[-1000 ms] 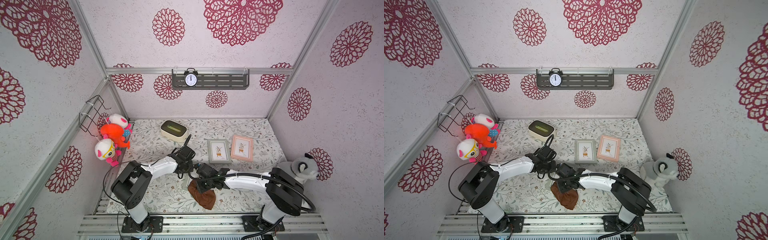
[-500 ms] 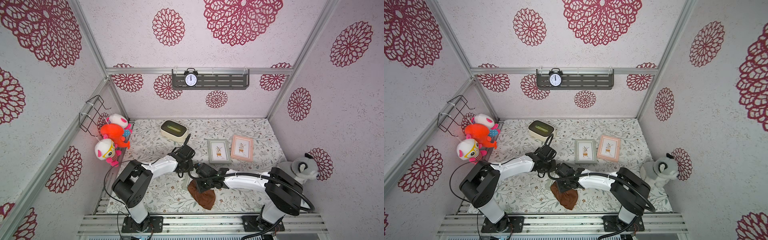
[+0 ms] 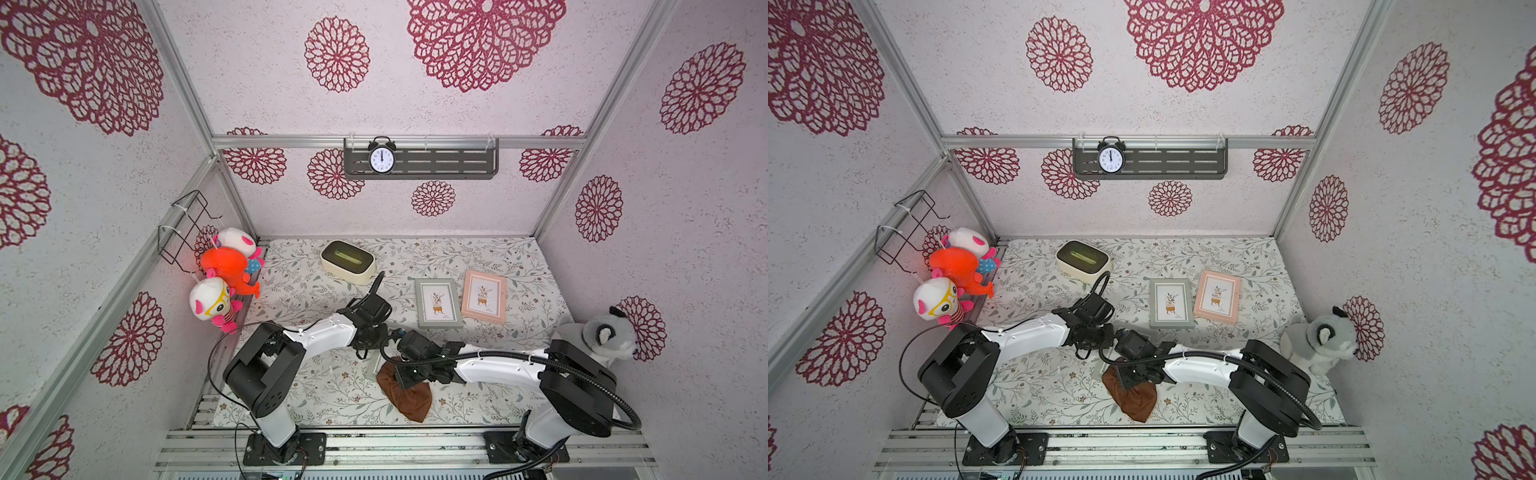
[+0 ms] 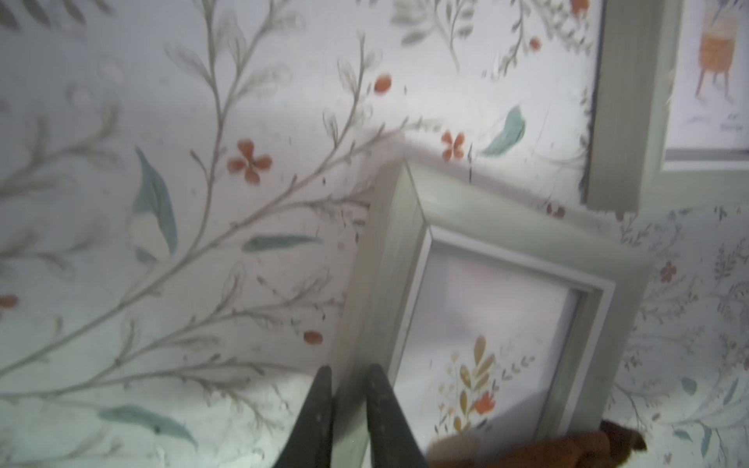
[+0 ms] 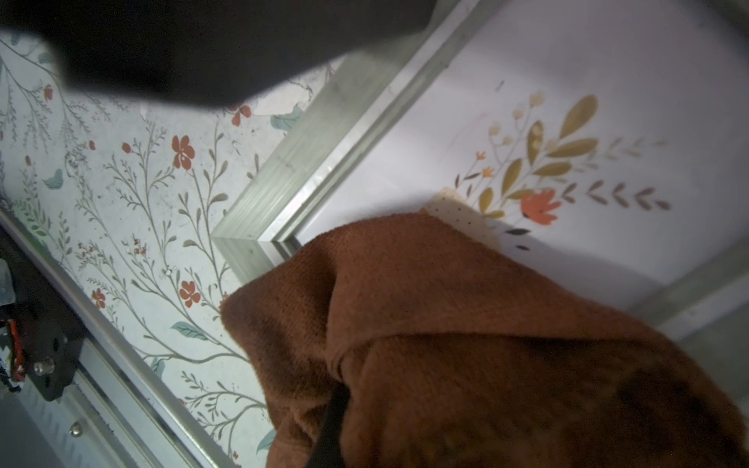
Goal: Wipe the picture frame with a cloth
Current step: Wipe the dirt from the picture frame.
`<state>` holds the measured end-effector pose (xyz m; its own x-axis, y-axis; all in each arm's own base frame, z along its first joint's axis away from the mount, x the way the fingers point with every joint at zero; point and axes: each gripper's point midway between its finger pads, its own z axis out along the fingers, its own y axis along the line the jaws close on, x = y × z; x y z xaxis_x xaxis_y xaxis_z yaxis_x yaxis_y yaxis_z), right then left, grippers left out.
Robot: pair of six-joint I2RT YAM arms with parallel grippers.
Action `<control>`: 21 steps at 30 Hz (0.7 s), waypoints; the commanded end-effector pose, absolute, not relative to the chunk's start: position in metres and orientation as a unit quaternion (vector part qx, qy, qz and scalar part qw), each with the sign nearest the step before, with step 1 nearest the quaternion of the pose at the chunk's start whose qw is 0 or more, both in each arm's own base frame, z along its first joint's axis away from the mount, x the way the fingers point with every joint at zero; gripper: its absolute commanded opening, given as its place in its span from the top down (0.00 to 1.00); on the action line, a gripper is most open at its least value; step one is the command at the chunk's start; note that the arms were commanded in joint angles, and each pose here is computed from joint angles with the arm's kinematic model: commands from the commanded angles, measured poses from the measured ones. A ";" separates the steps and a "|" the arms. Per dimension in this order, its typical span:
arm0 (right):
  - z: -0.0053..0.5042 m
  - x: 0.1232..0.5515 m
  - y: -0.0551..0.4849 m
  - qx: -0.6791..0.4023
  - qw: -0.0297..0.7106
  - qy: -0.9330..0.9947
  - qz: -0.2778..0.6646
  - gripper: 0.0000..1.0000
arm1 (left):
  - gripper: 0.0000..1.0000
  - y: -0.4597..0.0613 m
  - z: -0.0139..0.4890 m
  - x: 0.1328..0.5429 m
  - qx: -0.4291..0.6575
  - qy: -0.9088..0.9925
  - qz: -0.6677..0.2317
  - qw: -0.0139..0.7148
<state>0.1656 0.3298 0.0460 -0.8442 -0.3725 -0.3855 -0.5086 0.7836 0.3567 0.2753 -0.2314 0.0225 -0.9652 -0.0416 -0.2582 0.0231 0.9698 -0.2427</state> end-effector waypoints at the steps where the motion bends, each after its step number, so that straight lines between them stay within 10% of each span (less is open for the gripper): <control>1: 0.063 0.177 0.322 -0.234 0.172 0.927 0.237 1.00 | 0.74 -0.190 -0.003 0.222 -0.020 0.997 -0.061 0.040; 21: 0.082 0.257 0.355 -0.192 0.242 0.922 0.233 1.00 | 0.83 -0.198 -0.021 0.210 -0.021 0.996 -0.088 0.021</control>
